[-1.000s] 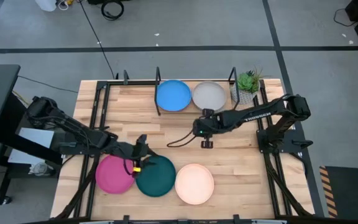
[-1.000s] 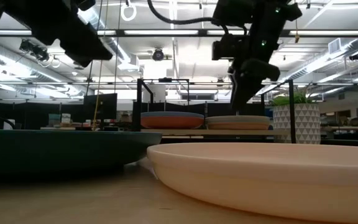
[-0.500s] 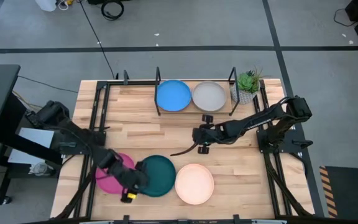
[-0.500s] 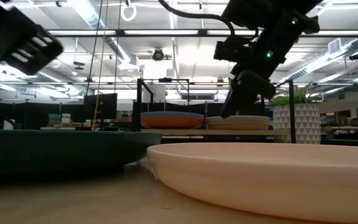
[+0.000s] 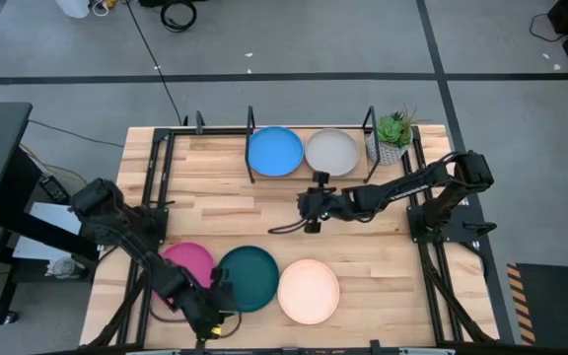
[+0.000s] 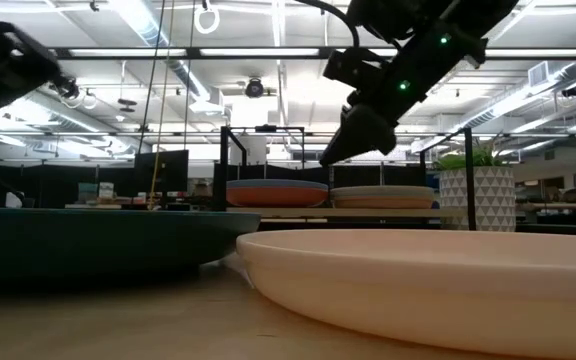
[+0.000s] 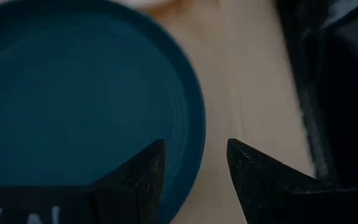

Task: Place and stack plates onto a shelf
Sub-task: Stack the green plate on top of the blue plate on the shelf

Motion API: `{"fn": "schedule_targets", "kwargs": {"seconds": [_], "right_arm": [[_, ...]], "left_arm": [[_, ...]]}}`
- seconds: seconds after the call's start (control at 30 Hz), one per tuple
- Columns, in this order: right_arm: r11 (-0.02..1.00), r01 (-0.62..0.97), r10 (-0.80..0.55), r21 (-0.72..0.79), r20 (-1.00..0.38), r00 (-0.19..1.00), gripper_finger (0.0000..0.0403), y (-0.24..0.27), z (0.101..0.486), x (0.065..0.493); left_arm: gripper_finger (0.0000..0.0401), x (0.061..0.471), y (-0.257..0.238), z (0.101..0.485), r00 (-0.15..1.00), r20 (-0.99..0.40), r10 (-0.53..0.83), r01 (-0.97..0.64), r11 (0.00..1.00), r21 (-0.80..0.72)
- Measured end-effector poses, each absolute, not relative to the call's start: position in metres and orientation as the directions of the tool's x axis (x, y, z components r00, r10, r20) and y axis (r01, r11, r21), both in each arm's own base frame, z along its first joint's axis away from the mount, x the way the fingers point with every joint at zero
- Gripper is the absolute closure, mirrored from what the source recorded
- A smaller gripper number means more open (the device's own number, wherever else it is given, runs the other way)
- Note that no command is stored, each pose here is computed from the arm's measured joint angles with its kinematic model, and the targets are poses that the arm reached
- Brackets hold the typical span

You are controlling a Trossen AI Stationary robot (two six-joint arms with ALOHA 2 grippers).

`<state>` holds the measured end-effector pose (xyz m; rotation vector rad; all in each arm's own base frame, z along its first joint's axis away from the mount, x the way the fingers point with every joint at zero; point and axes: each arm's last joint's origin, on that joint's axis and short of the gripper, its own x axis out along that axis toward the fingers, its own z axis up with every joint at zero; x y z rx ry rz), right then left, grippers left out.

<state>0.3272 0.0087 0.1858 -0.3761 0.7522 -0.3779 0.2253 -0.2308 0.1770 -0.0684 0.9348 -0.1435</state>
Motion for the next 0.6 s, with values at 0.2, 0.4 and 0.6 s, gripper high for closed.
{"fn": "schedule_targets", "kwargs": {"seconds": [0.2,0.4,0.6], "right_arm": [[0.878,0.196,-0.434,-0.436,-0.557,0.708,0.0335,-0.003,0.19,0.332],[0.892,0.174,-0.401,-0.416,-0.556,0.728,0.0335,-0.009,0.191,0.334],[0.889,0.168,-0.403,-0.426,-0.552,0.731,0.0335,-0.011,0.191,0.334]], "left_arm": [[0.0221,0.233,-0.251,0.17,0.531,-0.843,-0.091,0.087,0.995,-0.053],[0.0221,0.235,-0.255,0.157,0.482,-0.876,-0.013,0.08,0.996,0.03],[0.0237,0.235,-0.256,0.145,0.457,-0.889,0.019,0.087,0.994,0.067]]}}
